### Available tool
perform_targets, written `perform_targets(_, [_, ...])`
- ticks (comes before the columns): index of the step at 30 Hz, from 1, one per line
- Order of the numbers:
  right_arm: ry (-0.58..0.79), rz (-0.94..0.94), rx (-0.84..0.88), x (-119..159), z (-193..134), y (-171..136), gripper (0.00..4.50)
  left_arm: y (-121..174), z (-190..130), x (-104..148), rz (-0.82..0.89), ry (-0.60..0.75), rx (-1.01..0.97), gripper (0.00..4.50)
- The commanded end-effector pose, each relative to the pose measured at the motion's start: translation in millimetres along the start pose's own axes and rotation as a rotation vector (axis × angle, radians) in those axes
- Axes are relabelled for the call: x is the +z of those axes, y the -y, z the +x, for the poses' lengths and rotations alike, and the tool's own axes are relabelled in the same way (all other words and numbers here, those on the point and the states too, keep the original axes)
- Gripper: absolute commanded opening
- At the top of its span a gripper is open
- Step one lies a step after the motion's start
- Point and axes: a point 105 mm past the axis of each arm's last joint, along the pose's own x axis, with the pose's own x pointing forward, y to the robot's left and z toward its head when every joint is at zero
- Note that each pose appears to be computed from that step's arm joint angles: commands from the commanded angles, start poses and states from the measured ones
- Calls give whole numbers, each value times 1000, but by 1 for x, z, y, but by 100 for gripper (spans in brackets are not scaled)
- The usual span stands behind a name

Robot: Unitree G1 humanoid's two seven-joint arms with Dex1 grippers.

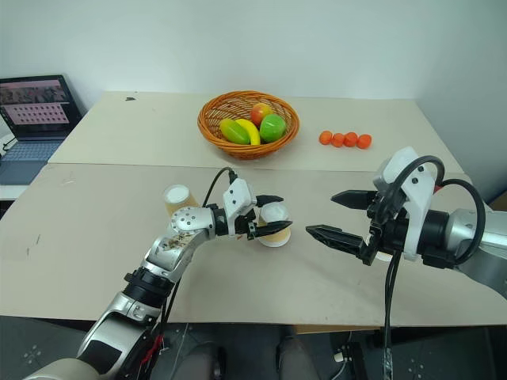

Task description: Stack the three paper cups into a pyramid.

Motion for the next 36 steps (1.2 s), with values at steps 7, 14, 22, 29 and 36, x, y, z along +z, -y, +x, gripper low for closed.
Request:
perform_targets(7, [47,-54,-32,15,-7,3,450,5,0,-3,38,26,-10,376])
perform_targets(14, [45,-52,-28,14,-6,2,450,2,3,12,44,79,5,448])
perform_targets(22, [36,-44,-24,11,-7,4,450,-16,-2,112,101,277,-7,448])
perform_targets(29, [44,-44,-12,11,-4,6,450,-40,-29,159,155,308,75,448])
perform_targets(36, [63,-55,8,11,1,13,450,-102,-118,168,236,287,525,448])
